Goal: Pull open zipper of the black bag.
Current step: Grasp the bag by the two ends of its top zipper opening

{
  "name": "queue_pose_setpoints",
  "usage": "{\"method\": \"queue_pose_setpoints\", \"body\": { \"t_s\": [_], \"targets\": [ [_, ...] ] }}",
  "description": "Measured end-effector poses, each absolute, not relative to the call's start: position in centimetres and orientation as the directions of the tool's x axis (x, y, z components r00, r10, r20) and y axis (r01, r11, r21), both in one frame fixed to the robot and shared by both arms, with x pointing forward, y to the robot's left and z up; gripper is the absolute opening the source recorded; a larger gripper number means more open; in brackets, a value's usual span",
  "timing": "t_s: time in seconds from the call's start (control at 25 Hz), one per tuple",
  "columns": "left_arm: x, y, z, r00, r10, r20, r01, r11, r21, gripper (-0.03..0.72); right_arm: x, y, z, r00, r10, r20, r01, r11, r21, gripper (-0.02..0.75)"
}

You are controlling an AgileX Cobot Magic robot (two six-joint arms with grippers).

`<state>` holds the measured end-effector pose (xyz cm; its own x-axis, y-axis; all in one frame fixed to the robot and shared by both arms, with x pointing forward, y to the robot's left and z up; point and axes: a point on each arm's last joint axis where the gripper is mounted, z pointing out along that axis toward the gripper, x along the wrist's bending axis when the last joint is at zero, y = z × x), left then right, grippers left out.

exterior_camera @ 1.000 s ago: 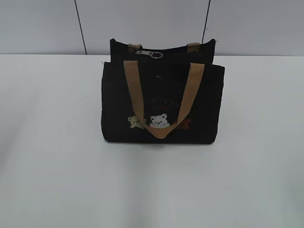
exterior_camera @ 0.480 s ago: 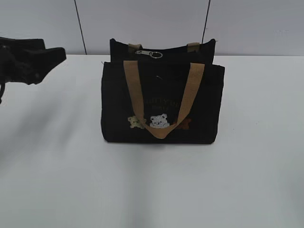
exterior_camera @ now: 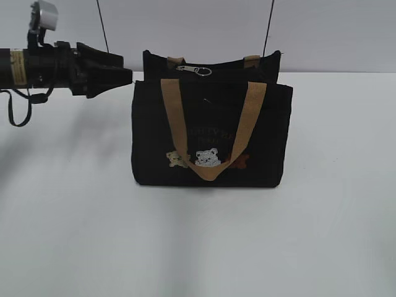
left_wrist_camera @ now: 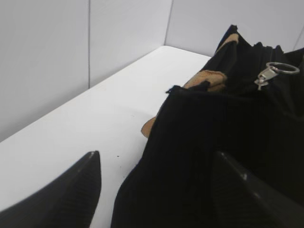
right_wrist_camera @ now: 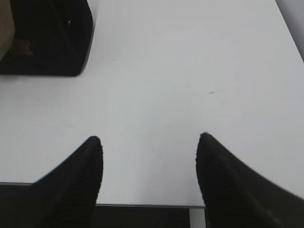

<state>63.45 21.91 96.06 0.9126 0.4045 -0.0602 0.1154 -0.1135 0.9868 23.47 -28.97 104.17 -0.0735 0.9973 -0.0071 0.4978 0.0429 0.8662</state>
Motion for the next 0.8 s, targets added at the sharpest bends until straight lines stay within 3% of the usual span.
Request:
{"method": "queue_pose_setpoints", "body": {
  "t_s": [0.2,0.48,0.6,0.72,0.8],
  "targets": [
    [66.5,19.8,95.4,0.960,0.273,-0.062,0.114,-0.180,0.977,0.547,23.5,-29.0,104.2,-0.073,0.997,-0.007,0.498,0.043,0.866,0.469],
    [67.3,17.4,95.1,0.979,0.199,-0.053,0.096,-0.214,0.972,0.512,23.5,-29.0,104.2,-0.073,0.997,-0.007,0.498,0.043,0.866,0.469],
    [67.3,17.4,95.1,0.978,0.199,-0.056,0.098,-0.208,0.973,0.361,23.5,-29.0,104.2,-0.073,0.997,-0.007,0.498,0.043,0.866,0.469],
    [67.4,17.4,95.2,0.977,0.205,-0.056,0.097,-0.201,0.975,0.143,23.5,-29.0,104.2,-0.073,0.997,-0.007,0.498,0.043,0.866,0.469],
    [67.4,17.4,95.2,0.977,0.205,-0.056,0.097,-0.201,0.975,0.047,23.5,-29.0,104.2,-0.073,0.997,-0.007,0.498,0.043,0.866,0.469]
  ]
}}
